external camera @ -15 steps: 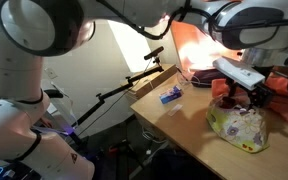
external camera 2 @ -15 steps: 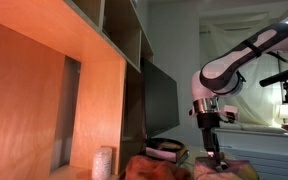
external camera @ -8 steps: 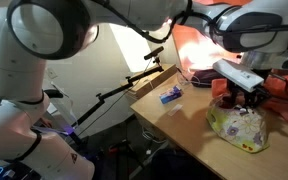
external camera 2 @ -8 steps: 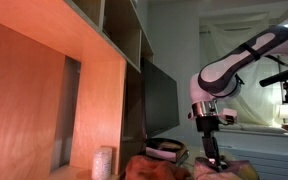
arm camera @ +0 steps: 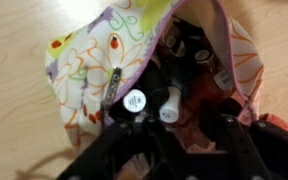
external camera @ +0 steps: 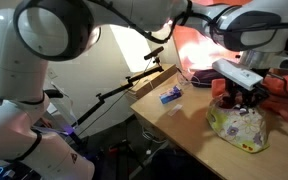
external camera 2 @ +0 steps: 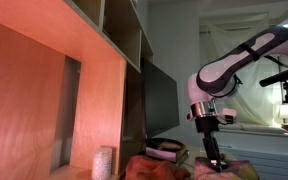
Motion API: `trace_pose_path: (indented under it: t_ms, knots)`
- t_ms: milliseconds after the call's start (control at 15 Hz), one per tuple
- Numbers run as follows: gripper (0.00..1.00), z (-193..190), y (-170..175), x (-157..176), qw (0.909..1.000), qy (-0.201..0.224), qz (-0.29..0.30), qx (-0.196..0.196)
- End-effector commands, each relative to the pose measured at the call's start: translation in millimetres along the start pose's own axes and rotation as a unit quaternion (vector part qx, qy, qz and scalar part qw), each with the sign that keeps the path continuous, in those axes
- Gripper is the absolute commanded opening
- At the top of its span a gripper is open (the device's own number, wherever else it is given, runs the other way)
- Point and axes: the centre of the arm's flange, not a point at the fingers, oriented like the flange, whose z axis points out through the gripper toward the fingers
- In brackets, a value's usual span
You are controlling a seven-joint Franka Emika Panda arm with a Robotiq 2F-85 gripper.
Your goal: Take the blue and the orange nail polish bottles out of the little bag
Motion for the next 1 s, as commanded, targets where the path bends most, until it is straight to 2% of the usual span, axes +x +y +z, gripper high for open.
trace_pose_path:
  t_ms: [0, 133, 200, 267, 600, 933]
  knots:
    - [0.18, -8.6, -4.8, 7.3, 0.9998, -0.011, 0.009, -0.012]
    - [0.02, -13.0, -8.3, 4.0, 0.9998, -0.006, 0.006, -0.016]
    - [0.0, -15.8, -10.3, 1.7, 0.9999, -0.001, 0.003, -0.016]
    - [0.05, -19.5, -13.2, -2.1, 0.9998, 0.004, 0.001, -0.02]
    - [0.05, -48.7, -30.7, -16.7, 0.9983, 0.037, -0.01, -0.043]
    - [0.05, -80.5, -40.5, -27.2, 0.9957, 0.078, -0.016, -0.047]
